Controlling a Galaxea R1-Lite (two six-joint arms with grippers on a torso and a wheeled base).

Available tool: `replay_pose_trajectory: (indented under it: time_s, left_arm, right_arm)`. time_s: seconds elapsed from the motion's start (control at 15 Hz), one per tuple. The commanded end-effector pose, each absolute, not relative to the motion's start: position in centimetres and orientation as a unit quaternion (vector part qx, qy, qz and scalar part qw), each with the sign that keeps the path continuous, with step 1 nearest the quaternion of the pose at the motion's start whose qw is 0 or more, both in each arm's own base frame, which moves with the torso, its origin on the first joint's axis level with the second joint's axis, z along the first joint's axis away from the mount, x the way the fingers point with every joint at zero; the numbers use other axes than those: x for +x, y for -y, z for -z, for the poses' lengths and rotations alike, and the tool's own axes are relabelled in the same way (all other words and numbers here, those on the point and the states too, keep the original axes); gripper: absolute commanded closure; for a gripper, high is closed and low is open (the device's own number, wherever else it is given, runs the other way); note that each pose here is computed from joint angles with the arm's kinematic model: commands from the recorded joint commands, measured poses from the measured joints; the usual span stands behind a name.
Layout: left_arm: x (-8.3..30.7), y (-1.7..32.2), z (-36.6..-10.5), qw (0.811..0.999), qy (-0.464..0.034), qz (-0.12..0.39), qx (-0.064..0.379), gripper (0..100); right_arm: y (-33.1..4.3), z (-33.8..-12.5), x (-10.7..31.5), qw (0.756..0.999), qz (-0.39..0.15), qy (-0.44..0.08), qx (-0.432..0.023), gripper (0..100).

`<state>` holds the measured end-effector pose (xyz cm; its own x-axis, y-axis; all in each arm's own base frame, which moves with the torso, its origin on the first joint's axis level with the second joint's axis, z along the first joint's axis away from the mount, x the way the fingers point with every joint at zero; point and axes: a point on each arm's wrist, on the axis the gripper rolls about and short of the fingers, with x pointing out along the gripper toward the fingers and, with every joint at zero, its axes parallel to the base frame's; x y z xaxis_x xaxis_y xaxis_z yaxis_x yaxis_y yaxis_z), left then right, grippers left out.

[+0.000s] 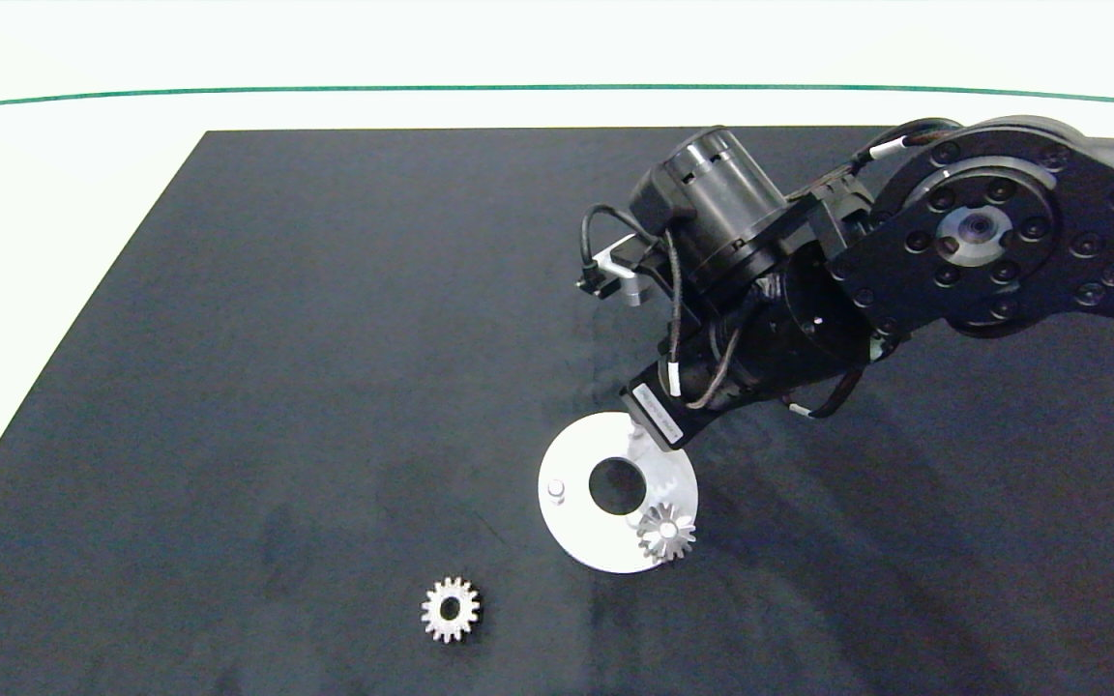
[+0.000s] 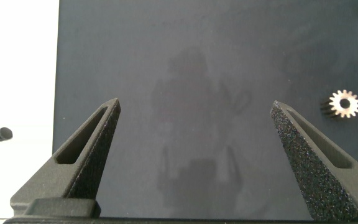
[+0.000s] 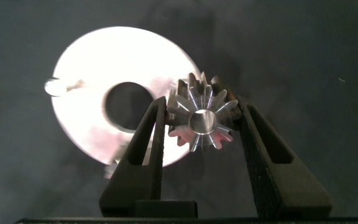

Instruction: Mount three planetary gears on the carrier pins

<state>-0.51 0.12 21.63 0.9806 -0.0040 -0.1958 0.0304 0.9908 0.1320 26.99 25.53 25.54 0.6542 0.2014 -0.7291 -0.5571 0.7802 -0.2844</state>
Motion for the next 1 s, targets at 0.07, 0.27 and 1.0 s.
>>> replay_pose_trajectory:
  time_s: [0.07, 0.27, 1.0]
  left_arm:
    - [-0.4, -0.1, -21.6, 0.993, -0.101, 0.009, 0.068, 0]
    - [-0.4, -0.1, -21.6, 0.993, -0.101, 0.009, 0.068, 0]
    - [-0.4, -0.1, -21.8, 0.993, -0.093, 0.014, 0.068, 0]
  right_arm:
    - [-26.2, -25.0, 26.9, 0.869, -0.222, -0.360, -0.258, 81]
    - [-26.3, -24.6, 27.0, 0.866, -0.221, -0.365, -0.261, 81]
    - [-26.1, -24.0, 27.6, 0.865, -0.212, -0.373, -0.258, 81]
